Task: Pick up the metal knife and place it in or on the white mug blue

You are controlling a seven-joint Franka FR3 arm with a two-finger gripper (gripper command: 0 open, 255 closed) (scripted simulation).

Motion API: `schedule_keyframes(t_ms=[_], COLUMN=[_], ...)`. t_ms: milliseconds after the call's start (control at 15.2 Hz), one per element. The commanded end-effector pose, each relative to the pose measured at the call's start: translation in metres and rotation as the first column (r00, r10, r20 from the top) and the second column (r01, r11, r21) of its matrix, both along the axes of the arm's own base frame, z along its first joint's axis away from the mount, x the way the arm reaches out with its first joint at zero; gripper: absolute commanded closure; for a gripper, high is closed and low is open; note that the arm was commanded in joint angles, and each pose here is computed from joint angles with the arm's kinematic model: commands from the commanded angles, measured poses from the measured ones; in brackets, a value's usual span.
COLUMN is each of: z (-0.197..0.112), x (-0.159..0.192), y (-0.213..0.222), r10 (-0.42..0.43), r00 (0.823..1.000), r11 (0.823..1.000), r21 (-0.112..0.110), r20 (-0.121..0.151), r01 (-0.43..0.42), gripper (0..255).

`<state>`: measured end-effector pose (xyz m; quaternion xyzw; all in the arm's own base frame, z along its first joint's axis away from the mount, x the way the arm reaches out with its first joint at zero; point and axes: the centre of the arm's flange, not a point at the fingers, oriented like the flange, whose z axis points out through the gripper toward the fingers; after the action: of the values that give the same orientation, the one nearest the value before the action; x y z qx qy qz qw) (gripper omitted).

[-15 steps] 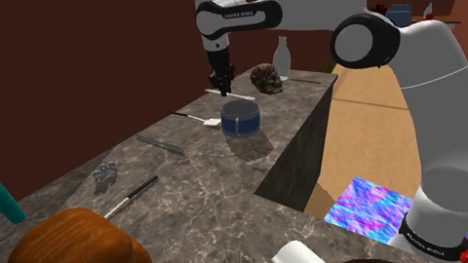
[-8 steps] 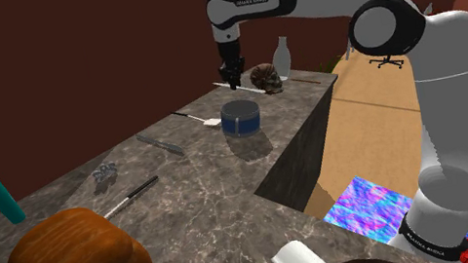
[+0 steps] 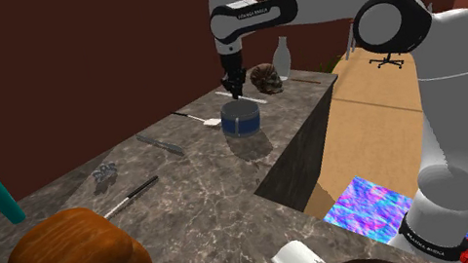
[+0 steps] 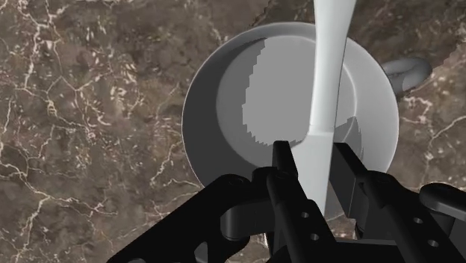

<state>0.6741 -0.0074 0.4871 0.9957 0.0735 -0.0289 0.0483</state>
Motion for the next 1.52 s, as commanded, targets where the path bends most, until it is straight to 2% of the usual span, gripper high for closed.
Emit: schedule_keyframes(t_ms=[0,396,858,924,1254,1452], z=[-0.011,-0.043,-0.043,-0.043,-0.043,-0.004], x=[0.001,0.001,0.001,0.001,0.001,0.003], y=[0.0,0.0,0.0,0.0,0.0,0.004], r10=[0.0,0.0,0.0,0.0,0.0,0.0], r00=[1.0,1.0,1.0,1.0,1.0,1.0], r11=[1.0,1.0,1.0,1.0,1.0,1.0], r21=[0.0,0.0,0.0,0.0,0.0,0.0], r20=[0.001,0.001,0.001,0.001,0.001,0.001], r01=[0.0,0.0,0.0,0.0,0.0,0.0], gripper=[255,255,255,0,0,0])
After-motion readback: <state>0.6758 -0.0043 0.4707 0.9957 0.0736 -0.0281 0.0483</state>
